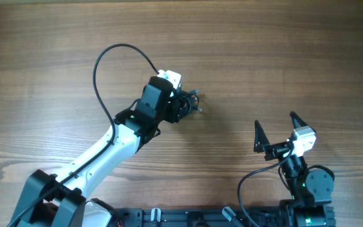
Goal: Untangle cables
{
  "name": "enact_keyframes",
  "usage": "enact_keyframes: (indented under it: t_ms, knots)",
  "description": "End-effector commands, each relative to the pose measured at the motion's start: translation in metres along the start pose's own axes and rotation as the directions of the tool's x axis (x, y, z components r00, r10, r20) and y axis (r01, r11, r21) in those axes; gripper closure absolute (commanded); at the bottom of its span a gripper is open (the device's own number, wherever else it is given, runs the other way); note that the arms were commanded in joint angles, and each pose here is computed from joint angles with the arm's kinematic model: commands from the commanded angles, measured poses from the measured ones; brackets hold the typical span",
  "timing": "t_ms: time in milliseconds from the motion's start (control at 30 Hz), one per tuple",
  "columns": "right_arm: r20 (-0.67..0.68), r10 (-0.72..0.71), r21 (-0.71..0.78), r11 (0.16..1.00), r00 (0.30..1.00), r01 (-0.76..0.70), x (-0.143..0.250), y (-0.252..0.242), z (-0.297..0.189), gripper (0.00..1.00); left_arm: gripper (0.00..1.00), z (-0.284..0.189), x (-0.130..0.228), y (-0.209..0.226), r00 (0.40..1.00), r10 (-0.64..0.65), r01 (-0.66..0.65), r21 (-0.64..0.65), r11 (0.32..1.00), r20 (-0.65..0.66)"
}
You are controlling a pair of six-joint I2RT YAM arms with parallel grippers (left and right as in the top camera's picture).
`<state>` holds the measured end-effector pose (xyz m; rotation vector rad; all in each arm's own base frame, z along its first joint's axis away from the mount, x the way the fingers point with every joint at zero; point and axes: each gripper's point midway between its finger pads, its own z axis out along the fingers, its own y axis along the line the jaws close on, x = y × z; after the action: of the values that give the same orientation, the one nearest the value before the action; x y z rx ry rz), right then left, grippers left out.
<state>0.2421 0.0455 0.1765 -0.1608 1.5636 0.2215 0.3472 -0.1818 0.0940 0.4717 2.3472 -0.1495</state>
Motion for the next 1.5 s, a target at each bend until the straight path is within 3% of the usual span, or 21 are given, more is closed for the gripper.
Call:
enact_keyframes:
  t_ms: [0,67,167,200,300,467,600,767,933,1000,1100,1167,1233,1467]
  knots:
    - [0.012,-0.013,0.006,1.000,1.000,0.013,-0.002,-0.001,0.000,0.00,0.20,0.000,0.004,0.003,0.986,-0.165,0.164,-0.017,0.986,-0.018]
    - [0.012,-0.013,0.006,1.000,1.000,0.013,-0.002,-0.001,0.000,0.00,0.26,0.000,0.009,0.003,0.934,-0.356,0.355,-0.026,0.934,-0.031]
    - [0.012,-0.013,0.006,1.000,1.000,0.013,-0.002,-0.001,0.000,0.00,0.29,0.007,0.020,0.002,0.846,-0.530,0.527,-0.054,0.848,-0.059]
    - [0.012,-0.013,0.005,1.000,1.000,0.013,-0.002,-0.001,0.000,0.00,0.36,0.012,0.025,0.002,0.827,-0.558,0.554,-0.067,0.830,-0.071]
    - [0.012,-0.013,0.005,1.000,1.000,0.013,-0.002,-0.001,0.000,0.00,0.43,0.025,0.040,0.002,0.787,-0.609,0.600,-0.107,0.793,-0.103]
    - [0.012,-0.013,0.006,1.000,1.000,0.013,-0.002,-0.001,0.000,0.00,0.42,0.046,0.064,0.002,0.738,-0.659,0.639,-0.165,0.751,-0.144]
    - [0.012,-0.014,0.006,1.000,1.000,0.014,-0.002,-0.001,0.000,0.00,0.43,0.054,0.066,0.001,0.738,-0.659,0.638,-0.166,0.752,-0.145]
    - [0.012,-0.013,0.005,1.000,1.000,0.013,-0.002,-0.001,0.000,0.00,0.61,0.056,0.063,0.001,0.742,-0.657,0.640,-0.154,0.753,-0.133]
    - [0.012,-0.013,0.005,1.000,1.000,0.013,-0.002,-0.001,0.000,0.00,0.59,0.065,0.074,0.001,0.740,-0.655,0.632,-0.176,0.755,-0.151]
    - [0.012,-0.013,0.006,1.000,1.000,0.013,-0.002,-0.001,0.000,0.00,0.63,0.071,0.080,-0.001,0.737,-0.655,0.630,-0.180,0.755,-0.165]
    - [0.012,-0.013,0.006,1.000,1.000,0.013,-0.002,-0.001,0.000,0.00,0.96,0.072,0.080,-0.001,0.738,-0.654,0.630,-0.179,0.756,-0.164]
    - [0.012,-0.013,0.006,1.000,1.000,0.013,-0.002,-0.001,0.000,0.00,0.96,0.068,0.072,0.001,0.778,-0.608,0.589,-0.156,0.793,-0.157]
    - [0.012,-0.014,0.006,1.000,1.000,0.014,-0.002,-0.001,0.000,0.00,0.96,0.046,0.051,0.002,0.861,-0.489,0.478,-0.106,0.872,-0.138]
    - [0.012,-0.013,0.006,1.000,1.000,0.013,-0.002,-0.001,0.000,0.00,0.96,-0.015,0.016,0.007,0.962,-0.264,0.262,-0.034,0.964,-0.065]
